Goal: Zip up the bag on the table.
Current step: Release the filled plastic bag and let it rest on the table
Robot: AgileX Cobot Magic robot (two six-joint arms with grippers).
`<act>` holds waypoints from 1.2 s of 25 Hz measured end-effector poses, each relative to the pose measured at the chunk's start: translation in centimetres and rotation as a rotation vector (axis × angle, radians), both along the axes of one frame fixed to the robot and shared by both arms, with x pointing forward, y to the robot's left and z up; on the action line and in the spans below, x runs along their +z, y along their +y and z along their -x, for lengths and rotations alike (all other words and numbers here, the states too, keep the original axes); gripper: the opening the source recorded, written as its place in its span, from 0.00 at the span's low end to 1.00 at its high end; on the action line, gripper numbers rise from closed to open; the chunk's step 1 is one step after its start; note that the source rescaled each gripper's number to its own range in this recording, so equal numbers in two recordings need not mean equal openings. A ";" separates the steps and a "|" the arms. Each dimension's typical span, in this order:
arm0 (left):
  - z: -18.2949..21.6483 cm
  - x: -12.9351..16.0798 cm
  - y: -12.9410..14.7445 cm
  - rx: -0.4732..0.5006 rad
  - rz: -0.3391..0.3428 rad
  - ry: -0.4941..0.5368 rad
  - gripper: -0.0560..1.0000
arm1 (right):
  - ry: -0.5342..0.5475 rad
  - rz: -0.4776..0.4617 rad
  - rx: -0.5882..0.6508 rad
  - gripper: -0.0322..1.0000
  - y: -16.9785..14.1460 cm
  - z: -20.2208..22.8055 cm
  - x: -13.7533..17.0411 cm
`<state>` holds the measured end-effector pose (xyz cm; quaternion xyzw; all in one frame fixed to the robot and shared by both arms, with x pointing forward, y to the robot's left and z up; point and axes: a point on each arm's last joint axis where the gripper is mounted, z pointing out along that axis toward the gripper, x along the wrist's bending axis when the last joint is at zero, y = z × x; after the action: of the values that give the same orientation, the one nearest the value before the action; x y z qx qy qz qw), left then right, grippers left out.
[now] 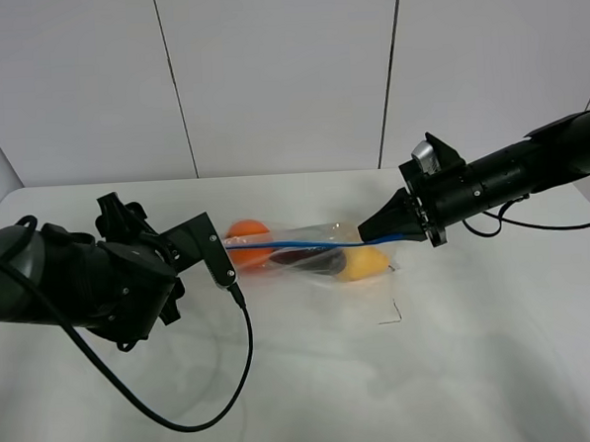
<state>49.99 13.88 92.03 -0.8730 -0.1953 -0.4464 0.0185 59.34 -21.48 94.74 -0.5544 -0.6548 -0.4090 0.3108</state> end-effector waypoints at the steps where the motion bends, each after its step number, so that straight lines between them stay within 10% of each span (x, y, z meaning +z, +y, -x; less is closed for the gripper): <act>1: 0.0 0.0 0.0 0.003 0.001 0.000 0.88 | 0.000 0.000 0.000 0.03 0.0 0.0 0.0; 19: 0.1 0.4 0.7 0.075 -0.029 -0.025 0.99 | 0.000 0.000 0.000 0.03 0.0 0.0 0.0; 30: -2.8 5.8 4.1 0.348 0.234 0.017 0.99 | -0.001 0.000 0.001 0.03 0.0 0.0 0.0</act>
<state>52.78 18.01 97.87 -0.8262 -0.3934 -0.4034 -0.0046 59.34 -21.48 94.73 -0.5541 -0.6552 -0.4090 0.3106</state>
